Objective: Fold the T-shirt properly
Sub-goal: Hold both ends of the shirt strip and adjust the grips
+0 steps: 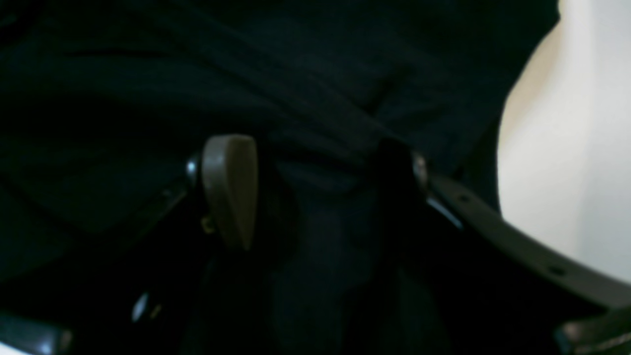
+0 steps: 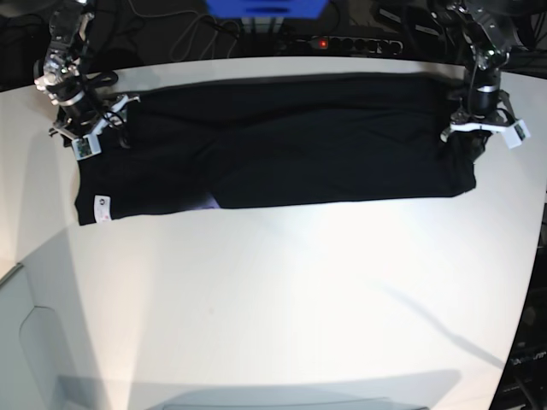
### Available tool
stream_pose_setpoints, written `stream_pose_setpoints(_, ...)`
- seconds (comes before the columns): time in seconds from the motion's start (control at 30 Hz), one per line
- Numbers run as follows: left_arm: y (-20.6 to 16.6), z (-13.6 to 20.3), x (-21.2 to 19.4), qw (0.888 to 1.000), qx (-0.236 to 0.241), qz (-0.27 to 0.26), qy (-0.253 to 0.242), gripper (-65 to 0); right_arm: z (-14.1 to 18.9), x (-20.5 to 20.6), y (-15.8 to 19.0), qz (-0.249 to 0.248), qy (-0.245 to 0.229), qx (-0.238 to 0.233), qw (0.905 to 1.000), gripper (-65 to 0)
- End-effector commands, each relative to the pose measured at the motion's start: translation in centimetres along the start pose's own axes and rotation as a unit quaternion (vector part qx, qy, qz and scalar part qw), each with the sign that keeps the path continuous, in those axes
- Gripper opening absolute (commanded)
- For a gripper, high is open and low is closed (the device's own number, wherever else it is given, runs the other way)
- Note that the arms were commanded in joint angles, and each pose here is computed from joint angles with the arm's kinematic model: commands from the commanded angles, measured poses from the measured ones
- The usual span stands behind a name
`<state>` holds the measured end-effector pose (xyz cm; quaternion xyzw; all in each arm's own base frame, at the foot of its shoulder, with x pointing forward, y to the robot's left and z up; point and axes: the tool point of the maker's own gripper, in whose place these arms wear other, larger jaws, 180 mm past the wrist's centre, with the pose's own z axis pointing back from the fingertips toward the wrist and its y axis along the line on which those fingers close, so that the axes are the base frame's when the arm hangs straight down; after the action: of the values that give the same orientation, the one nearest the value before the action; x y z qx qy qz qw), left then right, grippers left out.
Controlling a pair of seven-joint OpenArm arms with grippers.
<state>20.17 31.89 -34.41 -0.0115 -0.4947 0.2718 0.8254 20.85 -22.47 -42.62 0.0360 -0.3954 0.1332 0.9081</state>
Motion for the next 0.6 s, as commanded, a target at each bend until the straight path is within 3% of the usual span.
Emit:
stream_pose_setpoints(0.0, 0.2, 0.0, 1.3, 1.000, -0.004, -0.012, -0.018, -64.5, 0.1, -1.7, 0.2, 0.012, 0.043, 0.002, 0.9990, -26.1)
stream_pose_setpoints(0.13, 1.7, -0.5, -0.2, 1.000, 0.009, -0.005, 0.006, -63.7, 0.1, -1.7, 0.3, 0.011, 0.042, 0.003, 0.9990, -26.1)
stream_pose_setpoints(0.2, 2.1, -0.5, -0.5, 1.000, 0.014, -0.001, 0.010, -59.3, 0.1, -1.7, 0.3, 0.011, 0.042, 0.003, 0.9990, -26.1)
stream_pose_setpoints(0.4, 5.2, 0.6, 0.9, 0.998, 0.054, 0.009, -0.012, -30.8, 0.1, -1.7, 0.3, 0.012, 0.042, 0.003, 0.9990, -26.1)
stream_pose_setpoints(0.57, 5.8, 1.3, 2.0, 0.998, 0.061, 0.009, -0.029, -29.2, 0.1, -1.7, 0.3, 0.012, 0.042, 0.003, 0.9990, -26.1)
